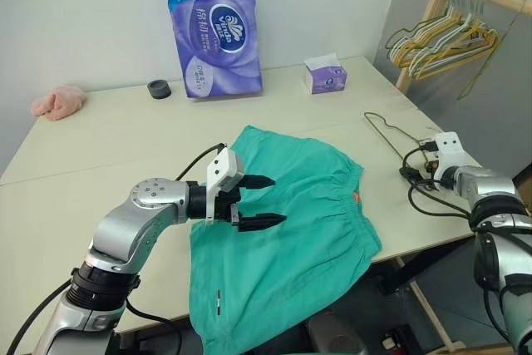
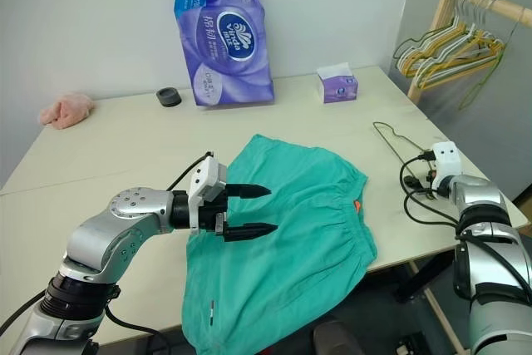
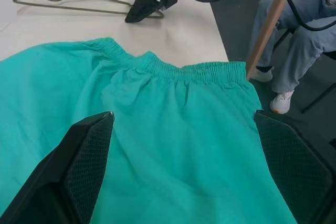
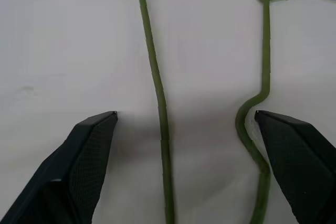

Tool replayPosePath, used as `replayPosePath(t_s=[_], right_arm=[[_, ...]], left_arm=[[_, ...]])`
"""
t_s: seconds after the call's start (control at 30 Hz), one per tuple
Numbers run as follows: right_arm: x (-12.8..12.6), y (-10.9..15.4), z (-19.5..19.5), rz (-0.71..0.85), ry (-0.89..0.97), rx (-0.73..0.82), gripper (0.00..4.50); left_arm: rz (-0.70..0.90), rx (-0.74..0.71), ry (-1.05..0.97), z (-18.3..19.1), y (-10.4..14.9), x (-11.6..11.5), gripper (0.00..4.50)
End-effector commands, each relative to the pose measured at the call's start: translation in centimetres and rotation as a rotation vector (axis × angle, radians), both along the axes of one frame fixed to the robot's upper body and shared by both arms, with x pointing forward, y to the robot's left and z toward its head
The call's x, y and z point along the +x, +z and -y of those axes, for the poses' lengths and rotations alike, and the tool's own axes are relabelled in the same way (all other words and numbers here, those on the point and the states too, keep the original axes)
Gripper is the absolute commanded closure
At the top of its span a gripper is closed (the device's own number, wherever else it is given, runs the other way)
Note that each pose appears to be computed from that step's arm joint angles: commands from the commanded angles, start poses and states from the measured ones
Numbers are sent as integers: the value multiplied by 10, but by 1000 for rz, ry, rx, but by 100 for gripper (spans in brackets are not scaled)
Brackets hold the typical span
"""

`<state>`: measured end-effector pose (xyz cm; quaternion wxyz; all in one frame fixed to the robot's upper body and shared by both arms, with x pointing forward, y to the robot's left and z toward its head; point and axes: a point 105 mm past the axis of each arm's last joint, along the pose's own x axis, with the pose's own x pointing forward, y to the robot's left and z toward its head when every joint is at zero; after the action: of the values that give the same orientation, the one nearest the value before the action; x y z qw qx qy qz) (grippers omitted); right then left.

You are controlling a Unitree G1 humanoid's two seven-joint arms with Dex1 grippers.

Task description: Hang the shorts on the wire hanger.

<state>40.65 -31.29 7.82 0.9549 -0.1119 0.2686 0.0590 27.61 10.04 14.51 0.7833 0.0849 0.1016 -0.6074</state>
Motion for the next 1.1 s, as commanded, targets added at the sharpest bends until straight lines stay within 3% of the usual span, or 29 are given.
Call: replayPosePath(t_s=[0.03, 0.23, 0.33, 0.67, 0.8, 1.1], right_arm=[[7, 28, 3, 114, 34, -53, 3], [7, 38, 16, 190, -91, 95, 3], [4, 36, 30, 192, -174, 63, 3], [-3, 6, 28, 33, -167, -23, 3], [-9, -7, 23, -65, -148, 25, 90], [-18, -22, 20, -137, -114, 32, 398]], left_arm=[[46, -20, -18, 3, 12, -2, 0], [42, -22, -22, 3, 12, -3, 0], [34, -26, -35, 4, 11, -5, 0], [30, -22, -60, 4, 11, -8, 0], [32, -20, -60, 4, 11, -7, 0], [36, -20, -57, 3, 10, -6, 0]])
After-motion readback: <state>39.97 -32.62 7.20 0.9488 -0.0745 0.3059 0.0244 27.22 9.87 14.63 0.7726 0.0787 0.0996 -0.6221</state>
